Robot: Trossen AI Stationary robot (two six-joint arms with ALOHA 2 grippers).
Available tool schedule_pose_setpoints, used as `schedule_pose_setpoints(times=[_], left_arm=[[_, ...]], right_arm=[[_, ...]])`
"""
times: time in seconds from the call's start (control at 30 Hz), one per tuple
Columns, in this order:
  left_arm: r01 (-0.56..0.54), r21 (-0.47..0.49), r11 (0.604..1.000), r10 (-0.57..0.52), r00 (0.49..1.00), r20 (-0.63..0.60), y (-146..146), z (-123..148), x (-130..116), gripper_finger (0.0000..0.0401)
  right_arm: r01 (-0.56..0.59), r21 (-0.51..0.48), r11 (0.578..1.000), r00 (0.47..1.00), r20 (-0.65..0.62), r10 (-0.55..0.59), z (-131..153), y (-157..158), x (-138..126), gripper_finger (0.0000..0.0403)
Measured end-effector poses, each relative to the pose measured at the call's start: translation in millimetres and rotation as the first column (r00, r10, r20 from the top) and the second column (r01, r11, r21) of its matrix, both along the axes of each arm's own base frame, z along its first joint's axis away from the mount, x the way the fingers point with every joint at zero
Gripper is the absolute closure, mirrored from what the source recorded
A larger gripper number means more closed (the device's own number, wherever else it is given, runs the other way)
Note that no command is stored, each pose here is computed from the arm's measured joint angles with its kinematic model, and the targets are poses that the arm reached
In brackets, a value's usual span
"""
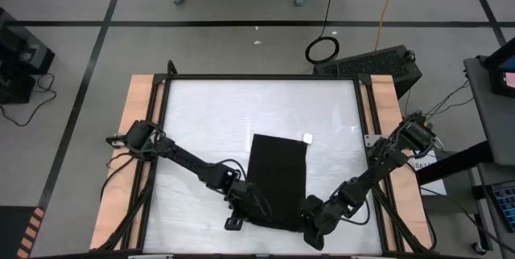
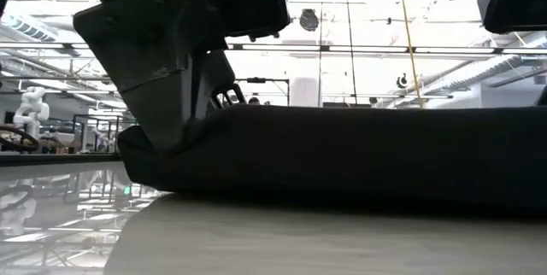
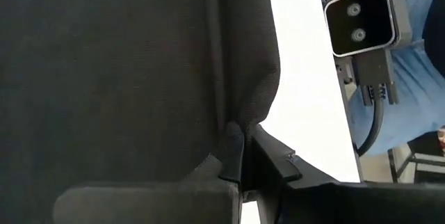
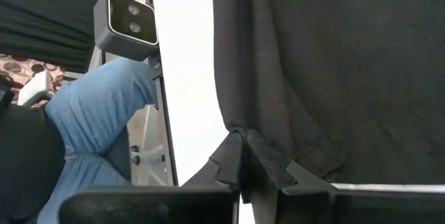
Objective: Roll towel
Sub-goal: Roll the black towel
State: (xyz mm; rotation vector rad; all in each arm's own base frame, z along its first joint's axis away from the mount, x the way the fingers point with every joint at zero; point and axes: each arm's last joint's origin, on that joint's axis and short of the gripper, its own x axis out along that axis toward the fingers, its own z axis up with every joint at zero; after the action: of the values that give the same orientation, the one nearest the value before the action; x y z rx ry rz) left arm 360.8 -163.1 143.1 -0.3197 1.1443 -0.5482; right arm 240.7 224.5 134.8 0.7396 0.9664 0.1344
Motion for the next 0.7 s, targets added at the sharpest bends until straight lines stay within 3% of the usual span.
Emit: schedule_pose_setpoints(times=[0.53,0.7], left_arm=[[-0.072,-0.023,0.997,0.071,0.996,-0.046,-0.8,0.3,0.2,0.0382],[-0.096,-0.053,0.994,0.092,0.992,-0.085,-2.2,0.5,-0.7,0.0382]], right_arm=[[-0.047,-0.036,0.998,0.998,0.036,0.048,0.6,3.7,-2.8,0.0397],[-0.007,-0.023,1.000,0.999,0.039,0.008,1.2,3.6,-2.0,0.0397]])
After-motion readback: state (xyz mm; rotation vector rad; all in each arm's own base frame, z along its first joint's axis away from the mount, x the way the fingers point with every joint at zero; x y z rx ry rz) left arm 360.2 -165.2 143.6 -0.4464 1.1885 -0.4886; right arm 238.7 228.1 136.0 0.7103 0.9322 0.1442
